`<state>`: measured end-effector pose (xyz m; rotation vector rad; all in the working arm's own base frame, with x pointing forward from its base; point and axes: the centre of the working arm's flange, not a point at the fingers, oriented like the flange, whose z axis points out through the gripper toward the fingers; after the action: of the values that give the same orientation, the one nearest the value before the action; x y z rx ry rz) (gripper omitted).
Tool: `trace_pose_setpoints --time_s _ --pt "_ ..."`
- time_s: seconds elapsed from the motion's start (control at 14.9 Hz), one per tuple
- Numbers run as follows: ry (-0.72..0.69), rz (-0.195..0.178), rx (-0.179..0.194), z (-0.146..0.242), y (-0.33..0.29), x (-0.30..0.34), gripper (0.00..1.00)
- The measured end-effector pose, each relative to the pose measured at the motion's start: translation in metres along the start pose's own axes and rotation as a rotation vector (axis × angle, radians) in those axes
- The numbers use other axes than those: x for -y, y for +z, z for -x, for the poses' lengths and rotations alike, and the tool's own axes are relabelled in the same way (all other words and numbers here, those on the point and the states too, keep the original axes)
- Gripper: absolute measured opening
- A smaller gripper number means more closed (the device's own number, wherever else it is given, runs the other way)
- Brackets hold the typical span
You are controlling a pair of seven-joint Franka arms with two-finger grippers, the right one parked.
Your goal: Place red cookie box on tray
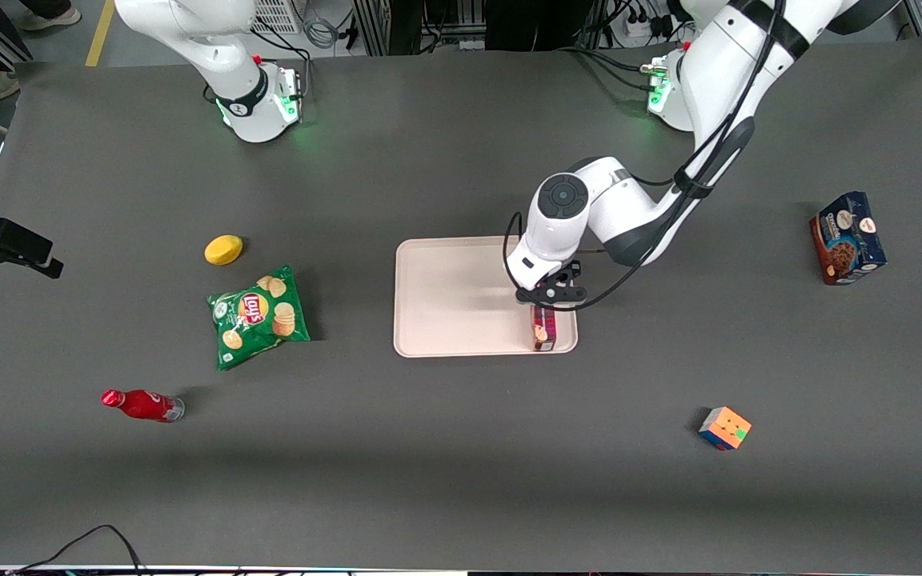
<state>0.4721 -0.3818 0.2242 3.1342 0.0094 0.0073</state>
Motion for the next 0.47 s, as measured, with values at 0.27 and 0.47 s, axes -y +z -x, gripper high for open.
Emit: trace_pose_setpoints --time_s 0.27,0.47 --pt "-0.010 -0.002 -0.002 -0.0030 0.0009 0.0037 0.79" --pt "-0.015 0.001 -0.006 -0.0055 -0.0010 0.0039 1.00"
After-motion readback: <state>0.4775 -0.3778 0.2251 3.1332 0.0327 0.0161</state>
